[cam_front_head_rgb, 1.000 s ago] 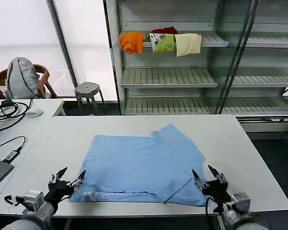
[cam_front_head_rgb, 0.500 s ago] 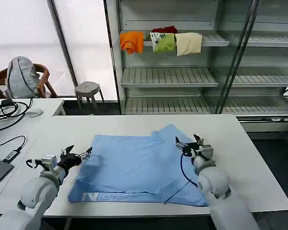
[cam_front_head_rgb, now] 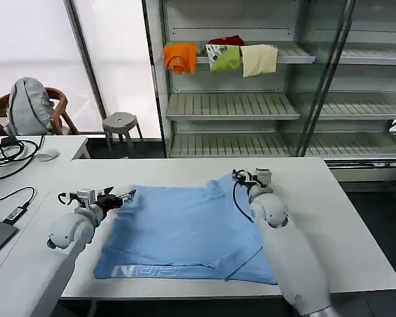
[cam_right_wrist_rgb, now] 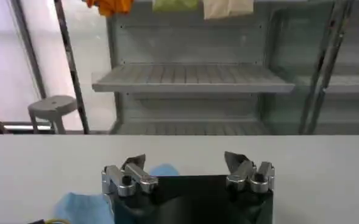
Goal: Fold and organize the clothes.
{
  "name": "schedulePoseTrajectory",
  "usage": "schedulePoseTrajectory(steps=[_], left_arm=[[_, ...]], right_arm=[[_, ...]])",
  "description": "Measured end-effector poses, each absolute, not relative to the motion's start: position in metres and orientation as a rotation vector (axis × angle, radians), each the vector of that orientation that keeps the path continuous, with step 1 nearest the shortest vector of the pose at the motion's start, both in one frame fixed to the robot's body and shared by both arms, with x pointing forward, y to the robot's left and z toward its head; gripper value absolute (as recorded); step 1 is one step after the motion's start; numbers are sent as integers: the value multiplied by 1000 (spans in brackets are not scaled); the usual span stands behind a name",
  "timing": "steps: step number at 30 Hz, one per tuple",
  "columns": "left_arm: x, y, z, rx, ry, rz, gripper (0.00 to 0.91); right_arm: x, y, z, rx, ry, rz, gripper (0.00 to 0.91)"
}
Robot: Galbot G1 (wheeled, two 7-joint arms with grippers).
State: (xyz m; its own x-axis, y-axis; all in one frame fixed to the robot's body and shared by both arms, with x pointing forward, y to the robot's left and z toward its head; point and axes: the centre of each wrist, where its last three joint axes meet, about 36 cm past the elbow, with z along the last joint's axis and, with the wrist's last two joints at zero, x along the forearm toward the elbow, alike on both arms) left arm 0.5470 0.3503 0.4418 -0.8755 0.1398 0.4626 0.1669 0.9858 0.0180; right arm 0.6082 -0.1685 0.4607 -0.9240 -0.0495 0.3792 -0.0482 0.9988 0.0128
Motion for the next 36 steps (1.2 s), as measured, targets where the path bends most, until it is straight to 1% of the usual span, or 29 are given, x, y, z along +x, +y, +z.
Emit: schedulePoseTrajectory(steps=[12,13,14,15,17,18,19,20,22,32,33,36], left_arm=[[569,349,433,-221,-2612,-88,907],[570,349,433,-219,-2611,-89,695],[572,348,433,-217,-2607,-92,333],[572,348,432,-216,-2602,-95,30],[573,347,431,-219,-2598,-102,20],[573,347,430,-220,-2597,-103,20],[573,347,430,-222,-2595,-103,20],[573,346,429,-224,-2594,-102,20],[574,346,428,-226,-2590,-101,20],[576,347,427,-236,-2582,-100,20],[576,347,427,-239,-2582,-98,30],[576,345,426,-248,-2580,-94,20]], right_arm=[[629,-157,449,59,-2714,-9,907],[631,-156,448,58,-2711,-11,907],[632,-156,446,56,-2707,-10,907],[632,-157,444,53,-2702,-9,907],[634,-156,442,53,-2694,-10,907],[635,-156,441,52,-2690,-11,887],[636,-155,440,53,-2686,-12,685],[637,-155,439,53,-2683,-13,333],[639,-155,439,53,-2678,-17,0],[646,-154,434,67,-2654,-26,0],[647,-153,434,71,-2652,-29,0],[649,-152,433,77,-2646,-38,0]])
